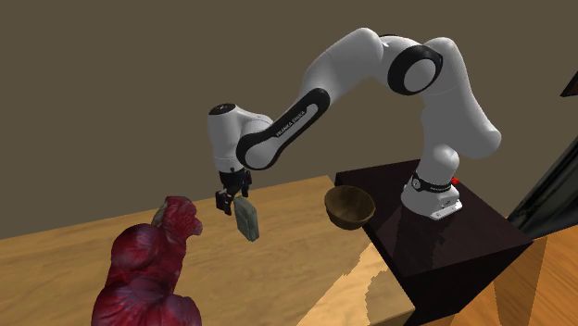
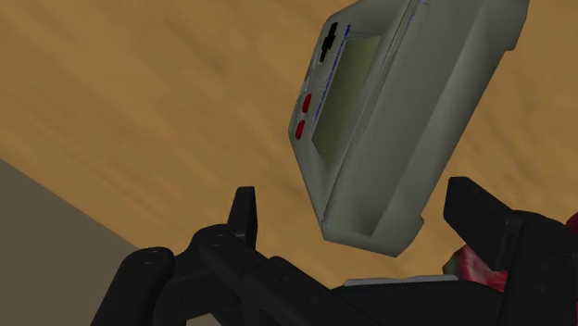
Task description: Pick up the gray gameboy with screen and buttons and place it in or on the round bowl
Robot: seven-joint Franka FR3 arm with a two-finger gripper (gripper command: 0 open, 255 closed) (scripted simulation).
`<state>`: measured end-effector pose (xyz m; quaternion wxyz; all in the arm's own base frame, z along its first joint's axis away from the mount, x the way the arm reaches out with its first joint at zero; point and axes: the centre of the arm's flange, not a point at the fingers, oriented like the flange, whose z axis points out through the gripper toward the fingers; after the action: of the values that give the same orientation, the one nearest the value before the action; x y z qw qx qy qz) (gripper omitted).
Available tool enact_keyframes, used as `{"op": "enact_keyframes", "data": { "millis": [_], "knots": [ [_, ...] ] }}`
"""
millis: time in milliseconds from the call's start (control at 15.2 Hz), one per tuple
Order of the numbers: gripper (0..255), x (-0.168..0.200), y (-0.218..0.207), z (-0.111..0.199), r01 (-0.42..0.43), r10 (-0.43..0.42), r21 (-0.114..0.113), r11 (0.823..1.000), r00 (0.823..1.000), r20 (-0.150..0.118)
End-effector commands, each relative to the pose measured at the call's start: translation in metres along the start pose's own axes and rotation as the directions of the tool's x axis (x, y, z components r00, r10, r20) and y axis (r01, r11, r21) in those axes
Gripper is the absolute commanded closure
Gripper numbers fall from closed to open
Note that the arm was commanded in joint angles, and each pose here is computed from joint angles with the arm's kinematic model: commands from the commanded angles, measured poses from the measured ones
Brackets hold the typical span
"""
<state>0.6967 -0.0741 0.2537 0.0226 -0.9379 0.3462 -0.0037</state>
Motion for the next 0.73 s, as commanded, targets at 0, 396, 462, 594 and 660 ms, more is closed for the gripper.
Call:
{"op": "enact_keyframes", "data": {
  "millis": [0, 396, 462, 594, 660],
  "knots": [
    [255, 0.0000, 0.0000, 0.0000, 0.000, 0.000, 0.000, 1.000, 1.000, 0.000],
    [255, 0.0000, 0.0002, -0.0001, 0.000, 0.000, 0.000, 1.000, 1.000, 0.000],
    [255, 0.0000, 0.0004, -0.0002, 0.000, 0.000, 0.000, 1.000, 1.000, 0.000],
    [255, 0.0000, 0.0000, 0.0000, 0.000, 0.000, 0.000, 1.000, 1.000, 0.000],
    [255, 0.0000, -0.0002, -0.0053, 0.000, 0.000, 0.000, 1.000, 1.000, 0.000]
  ]
}}
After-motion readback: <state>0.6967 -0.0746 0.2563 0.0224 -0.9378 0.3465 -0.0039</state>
